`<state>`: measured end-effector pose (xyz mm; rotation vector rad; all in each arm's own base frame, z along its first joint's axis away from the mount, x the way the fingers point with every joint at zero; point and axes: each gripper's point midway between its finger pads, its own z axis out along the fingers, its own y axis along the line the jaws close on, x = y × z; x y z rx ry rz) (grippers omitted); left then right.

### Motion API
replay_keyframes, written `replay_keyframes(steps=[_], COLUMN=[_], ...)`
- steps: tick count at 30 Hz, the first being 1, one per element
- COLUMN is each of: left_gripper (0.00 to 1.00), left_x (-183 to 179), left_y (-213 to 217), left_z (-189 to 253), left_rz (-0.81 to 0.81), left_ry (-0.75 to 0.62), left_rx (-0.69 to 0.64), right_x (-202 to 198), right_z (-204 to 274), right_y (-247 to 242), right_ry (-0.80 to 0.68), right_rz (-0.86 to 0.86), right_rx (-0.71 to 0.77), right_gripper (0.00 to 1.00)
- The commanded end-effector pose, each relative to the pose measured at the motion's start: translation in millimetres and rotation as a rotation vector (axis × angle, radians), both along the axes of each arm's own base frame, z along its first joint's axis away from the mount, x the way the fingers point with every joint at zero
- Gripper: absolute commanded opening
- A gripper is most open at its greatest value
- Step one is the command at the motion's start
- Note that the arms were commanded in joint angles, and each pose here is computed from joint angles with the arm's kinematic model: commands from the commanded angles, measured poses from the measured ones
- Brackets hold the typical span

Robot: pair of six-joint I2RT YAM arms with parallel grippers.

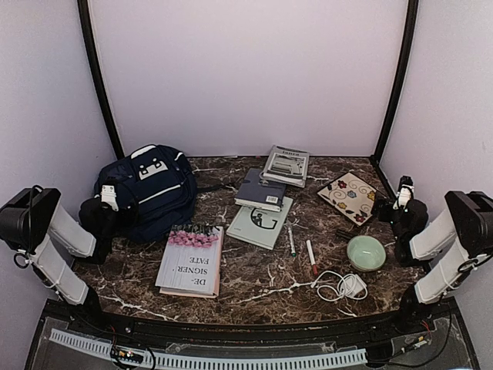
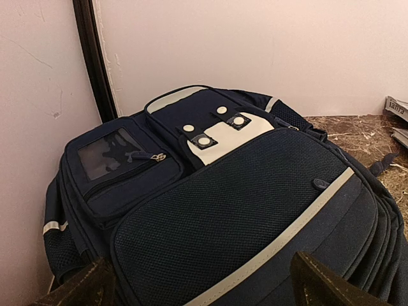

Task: Pack the student bag
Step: Pick up the student bag from the center of the board.

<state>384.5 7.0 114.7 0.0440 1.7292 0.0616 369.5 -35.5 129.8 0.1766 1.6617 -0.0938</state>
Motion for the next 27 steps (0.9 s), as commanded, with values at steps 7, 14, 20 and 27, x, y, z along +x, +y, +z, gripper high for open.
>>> replay_keyframes(steps=[7, 14, 20, 27], left_gripper=[0.99, 0.99, 0.99, 0.87], left_x=[0.7, -2.7, 11.5, 22.9], left_y=[0.2, -39.9, -40.7, -129.9], left_z=[8.8, 13.1, 109.9, 101.5], left_rz=[-0.004, -0.251, -0.227, -0.699], left_ry=[-0.023, 0.012, -0.121, 0.448], left_rx=[-0.002, 0.043, -0.036, -0.143], right_x=[7.6, 17.6, -2.1, -21.1], right_z=[13.8, 72.2, 163.7, 195.8], right_y=[10.4, 13.7, 64.6, 125.0], right_ry=[-0.042, -0.017, -0.155, -0.112], right_rz=[0.067, 0.088, 0.384, 0.691], right_rx=[-0.021, 0.033, 0.188, 0.374], right_gripper=[1.00, 1.00, 0.99, 0.91])
